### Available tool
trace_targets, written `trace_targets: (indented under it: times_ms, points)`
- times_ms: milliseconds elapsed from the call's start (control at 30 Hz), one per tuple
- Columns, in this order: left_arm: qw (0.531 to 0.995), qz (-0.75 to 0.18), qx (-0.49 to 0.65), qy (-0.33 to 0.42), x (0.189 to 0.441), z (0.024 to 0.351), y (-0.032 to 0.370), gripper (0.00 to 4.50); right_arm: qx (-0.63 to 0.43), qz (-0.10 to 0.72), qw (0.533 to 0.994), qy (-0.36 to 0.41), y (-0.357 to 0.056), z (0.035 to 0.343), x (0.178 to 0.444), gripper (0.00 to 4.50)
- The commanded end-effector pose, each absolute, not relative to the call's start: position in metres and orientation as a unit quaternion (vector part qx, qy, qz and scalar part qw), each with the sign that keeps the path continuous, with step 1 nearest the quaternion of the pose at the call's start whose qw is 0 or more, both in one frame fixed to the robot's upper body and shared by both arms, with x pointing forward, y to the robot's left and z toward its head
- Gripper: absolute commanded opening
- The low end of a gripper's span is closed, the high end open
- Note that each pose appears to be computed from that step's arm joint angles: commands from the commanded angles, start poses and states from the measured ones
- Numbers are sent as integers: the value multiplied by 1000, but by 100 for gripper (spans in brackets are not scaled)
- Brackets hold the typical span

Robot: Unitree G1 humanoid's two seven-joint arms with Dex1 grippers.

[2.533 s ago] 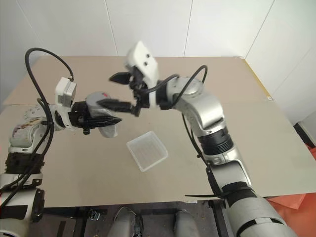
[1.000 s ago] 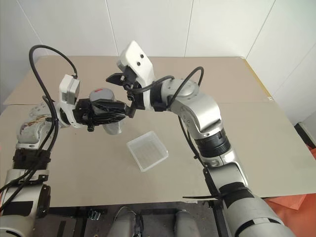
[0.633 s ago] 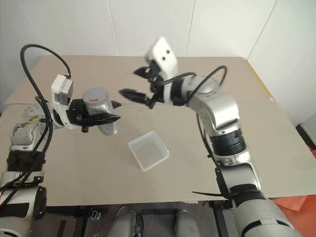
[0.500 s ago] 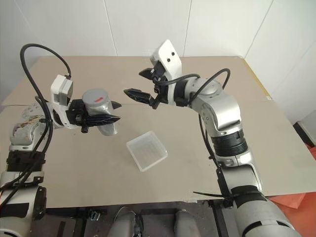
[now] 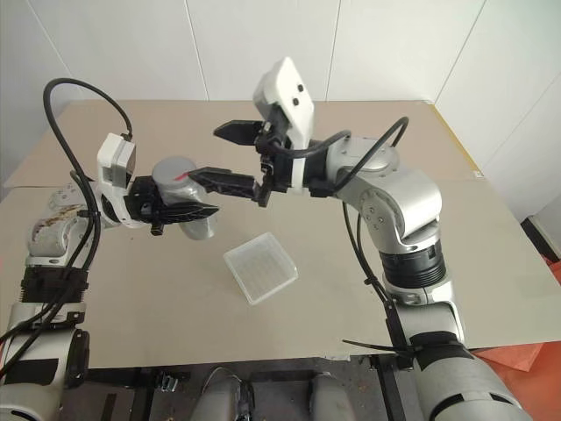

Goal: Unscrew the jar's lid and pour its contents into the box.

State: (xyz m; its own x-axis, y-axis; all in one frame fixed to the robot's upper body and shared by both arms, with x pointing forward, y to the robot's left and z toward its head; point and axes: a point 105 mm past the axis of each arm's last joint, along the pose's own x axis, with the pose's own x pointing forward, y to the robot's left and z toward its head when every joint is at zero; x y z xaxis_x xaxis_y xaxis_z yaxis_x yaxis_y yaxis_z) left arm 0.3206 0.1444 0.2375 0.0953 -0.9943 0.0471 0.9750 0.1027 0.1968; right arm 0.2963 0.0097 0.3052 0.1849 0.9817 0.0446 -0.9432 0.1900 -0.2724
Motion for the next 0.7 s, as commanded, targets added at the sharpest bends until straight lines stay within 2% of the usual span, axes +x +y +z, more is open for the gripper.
trace_targets:
  times_ms: [33,533,633,700]
  points:
    - [730,-671,73,-104,319,249,141,196,-111,629,761,-113,25,312,291,447]
    - [730,-671,77,-104,317,249,143,196,-121,628,762,-98,41,307,297,447]
    - [731,-670,77,-103,317,248,143,196,-115,635,758,-97,41,308,296,390]
    - [731,-670,77,-103,317,248,143,196,-110,640,754,-95,42,309,294,328]
